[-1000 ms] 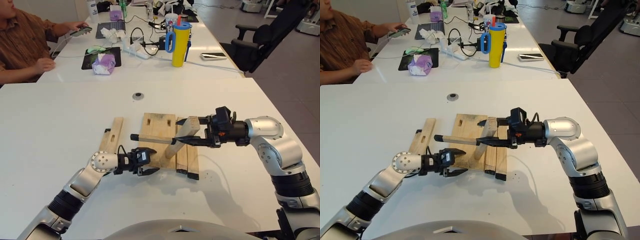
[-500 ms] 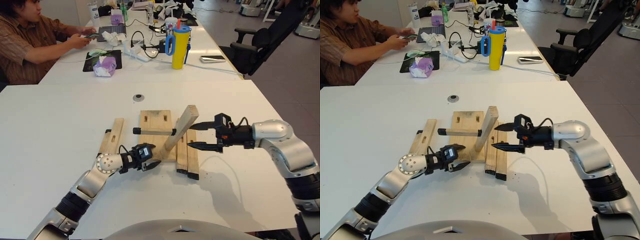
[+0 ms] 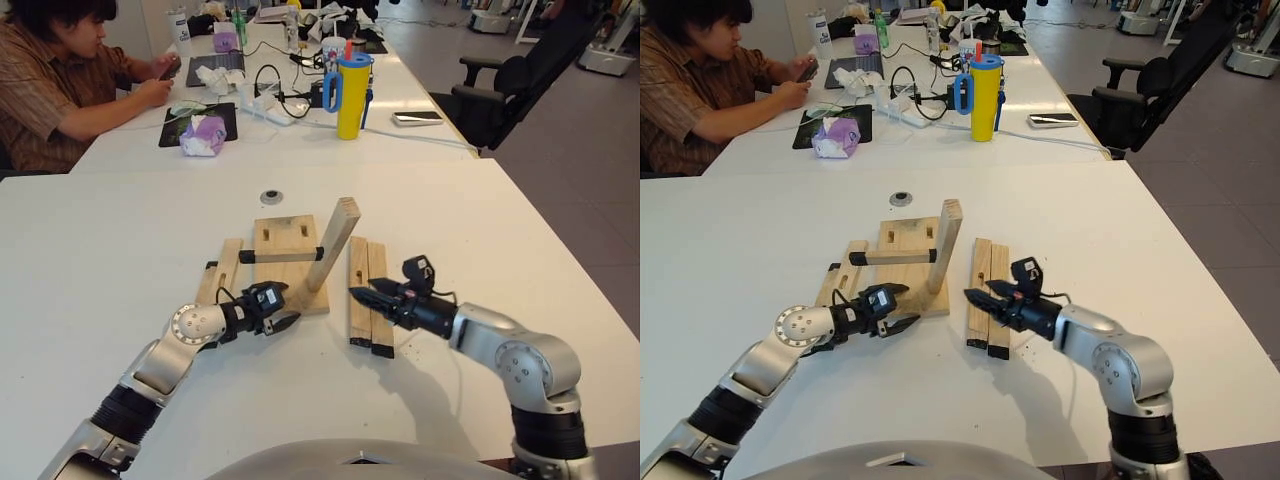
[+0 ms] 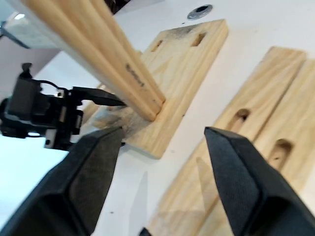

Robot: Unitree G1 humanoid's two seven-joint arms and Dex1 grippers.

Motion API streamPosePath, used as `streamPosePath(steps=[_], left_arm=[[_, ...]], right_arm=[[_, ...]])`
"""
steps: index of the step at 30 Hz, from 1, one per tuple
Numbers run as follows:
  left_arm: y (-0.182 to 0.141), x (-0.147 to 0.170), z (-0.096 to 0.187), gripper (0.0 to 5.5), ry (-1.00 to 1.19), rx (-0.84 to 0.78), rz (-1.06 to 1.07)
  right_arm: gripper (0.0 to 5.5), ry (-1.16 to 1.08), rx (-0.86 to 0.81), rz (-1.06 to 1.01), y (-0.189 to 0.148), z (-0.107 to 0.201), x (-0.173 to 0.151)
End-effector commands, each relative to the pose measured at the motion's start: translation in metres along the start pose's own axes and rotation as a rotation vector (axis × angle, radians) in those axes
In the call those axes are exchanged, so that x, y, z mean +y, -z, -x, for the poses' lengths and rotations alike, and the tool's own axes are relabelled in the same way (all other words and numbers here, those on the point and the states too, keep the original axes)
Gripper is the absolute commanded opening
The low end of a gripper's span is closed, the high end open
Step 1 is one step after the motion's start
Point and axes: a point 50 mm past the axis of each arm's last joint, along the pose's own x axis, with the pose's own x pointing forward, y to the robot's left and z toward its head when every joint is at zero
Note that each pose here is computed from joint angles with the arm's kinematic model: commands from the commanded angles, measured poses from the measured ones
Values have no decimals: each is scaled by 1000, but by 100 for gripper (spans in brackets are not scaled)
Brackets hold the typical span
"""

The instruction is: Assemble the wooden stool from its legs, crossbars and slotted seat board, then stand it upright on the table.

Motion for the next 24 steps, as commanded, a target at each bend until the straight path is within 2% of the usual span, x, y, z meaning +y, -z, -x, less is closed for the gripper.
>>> streamPosePath(steps=[1,7,12,16,24], left_arm=[[71,-35,19,334,134,348,184],[61,-36,12,334,158,303,154],[54,-38,5,334,154,270,137],[45,-43,-1,334,158,225,128],[36,-51,-15,334,161,183,108]], right_arm=[[307,116,37,-77,4,-1,5],[307,198,155,-101,15,-6,10],[307,331,258,-57,20,-2,-3],[307,448,289,49,9,6,-17],[307,469,295,134,-6,8,-24]])
